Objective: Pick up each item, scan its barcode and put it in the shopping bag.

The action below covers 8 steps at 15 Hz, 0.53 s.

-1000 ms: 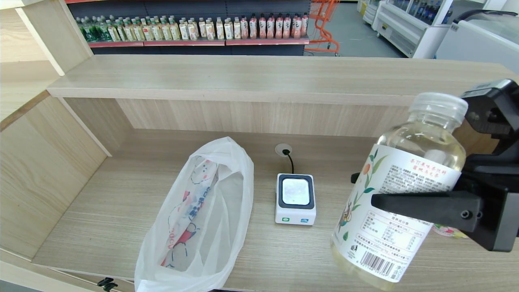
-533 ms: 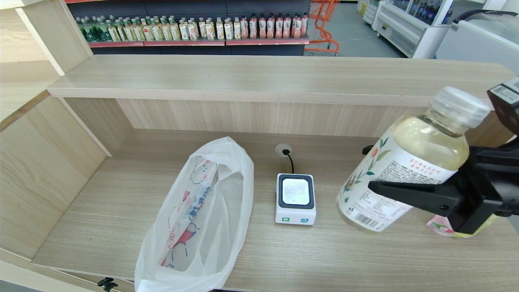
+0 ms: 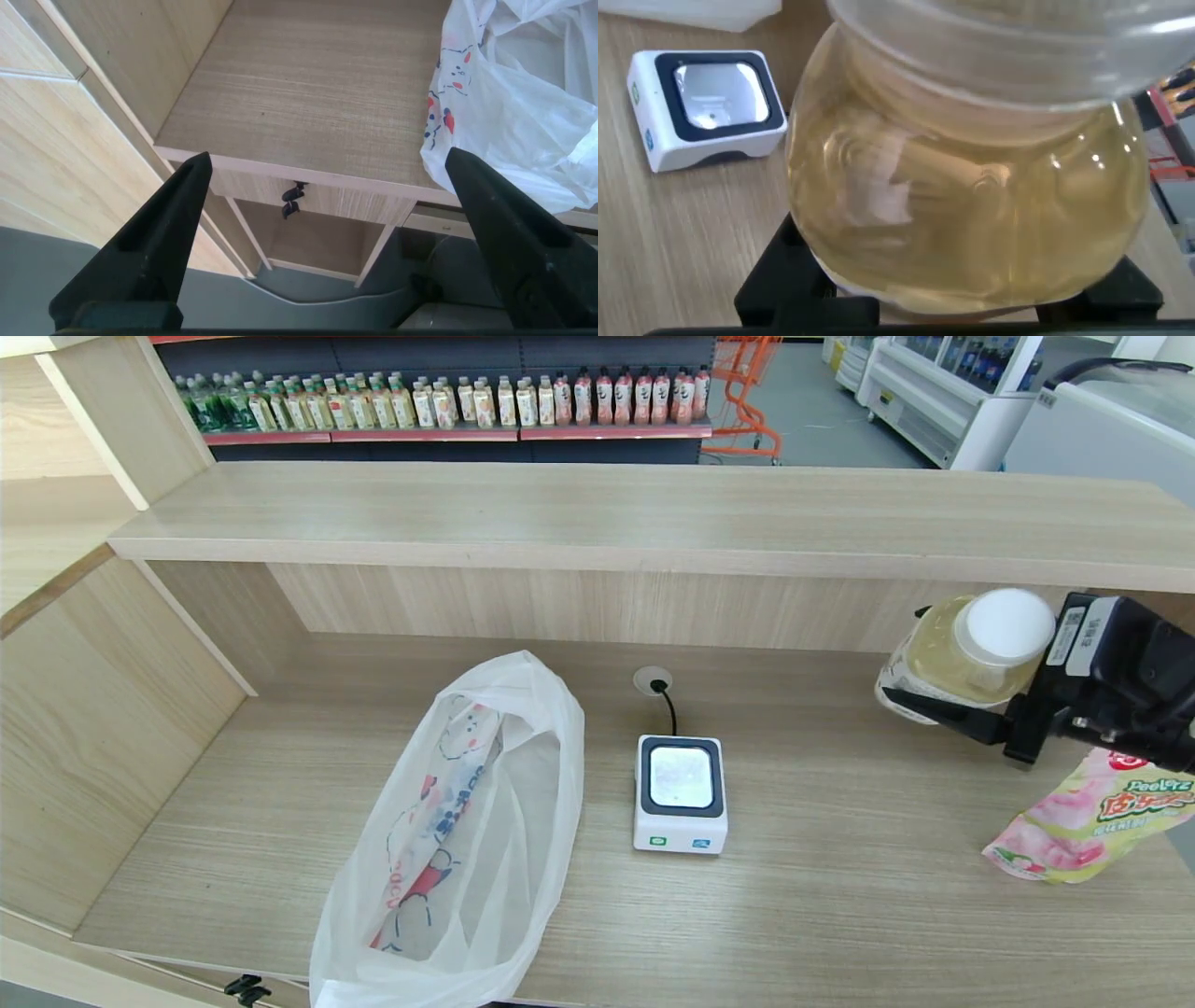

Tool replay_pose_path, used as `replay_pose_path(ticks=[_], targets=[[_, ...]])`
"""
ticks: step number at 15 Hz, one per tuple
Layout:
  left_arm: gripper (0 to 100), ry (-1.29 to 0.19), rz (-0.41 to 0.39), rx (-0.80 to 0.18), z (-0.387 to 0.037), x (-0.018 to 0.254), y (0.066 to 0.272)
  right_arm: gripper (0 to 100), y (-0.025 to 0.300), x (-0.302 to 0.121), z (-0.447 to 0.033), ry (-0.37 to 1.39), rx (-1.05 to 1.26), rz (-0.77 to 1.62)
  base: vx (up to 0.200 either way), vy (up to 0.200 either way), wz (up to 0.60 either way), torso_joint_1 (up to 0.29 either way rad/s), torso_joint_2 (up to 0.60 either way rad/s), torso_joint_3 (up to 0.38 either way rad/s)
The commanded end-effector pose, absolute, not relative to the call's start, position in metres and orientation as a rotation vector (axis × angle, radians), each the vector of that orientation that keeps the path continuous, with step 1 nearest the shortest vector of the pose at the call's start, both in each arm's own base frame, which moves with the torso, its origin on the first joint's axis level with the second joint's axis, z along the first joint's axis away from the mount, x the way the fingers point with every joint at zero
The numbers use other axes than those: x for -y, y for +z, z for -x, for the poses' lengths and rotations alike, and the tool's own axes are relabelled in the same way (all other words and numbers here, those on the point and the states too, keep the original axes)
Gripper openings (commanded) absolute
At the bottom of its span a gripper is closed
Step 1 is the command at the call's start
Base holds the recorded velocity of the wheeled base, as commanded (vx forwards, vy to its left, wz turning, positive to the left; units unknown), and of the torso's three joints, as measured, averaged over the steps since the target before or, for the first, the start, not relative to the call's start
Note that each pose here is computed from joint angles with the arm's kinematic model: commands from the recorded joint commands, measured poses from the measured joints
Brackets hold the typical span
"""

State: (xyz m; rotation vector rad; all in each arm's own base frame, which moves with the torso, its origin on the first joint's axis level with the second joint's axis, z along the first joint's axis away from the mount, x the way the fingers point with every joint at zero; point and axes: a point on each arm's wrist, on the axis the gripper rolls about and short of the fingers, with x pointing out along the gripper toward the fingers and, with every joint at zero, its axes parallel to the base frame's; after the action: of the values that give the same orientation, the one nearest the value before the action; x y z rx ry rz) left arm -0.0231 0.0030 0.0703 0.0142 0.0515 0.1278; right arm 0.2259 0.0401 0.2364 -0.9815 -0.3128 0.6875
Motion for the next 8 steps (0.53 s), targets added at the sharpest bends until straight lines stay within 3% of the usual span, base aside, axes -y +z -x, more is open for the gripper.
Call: replay_pose_path(ticks=[1,5,8], targets=[[100,0.129,-0.014,-0.051,0.0231,-0.003,0.0703,0,0.2363,-0.0397,-0.2269,0.677,0.33,1.032,0.0,0.0,0.0,0.0,0.0,0.0],[100,0.128,-0.017,-0.051,0.0231,-0.003,0.0703,0,0.2362,-0.0397,-0.2268,0.673,0.351,1.079,0.0,0.0,0.0,0.0,0.0,0.0],[100,0.129,-0.013,-0.051,0.0231,-0.003,0.0703,0,0.2369,-0.0428,-0.2309,0.687,0.355,1.073,0.0,0.2,0.0,-0.001,0.0,0.001]])
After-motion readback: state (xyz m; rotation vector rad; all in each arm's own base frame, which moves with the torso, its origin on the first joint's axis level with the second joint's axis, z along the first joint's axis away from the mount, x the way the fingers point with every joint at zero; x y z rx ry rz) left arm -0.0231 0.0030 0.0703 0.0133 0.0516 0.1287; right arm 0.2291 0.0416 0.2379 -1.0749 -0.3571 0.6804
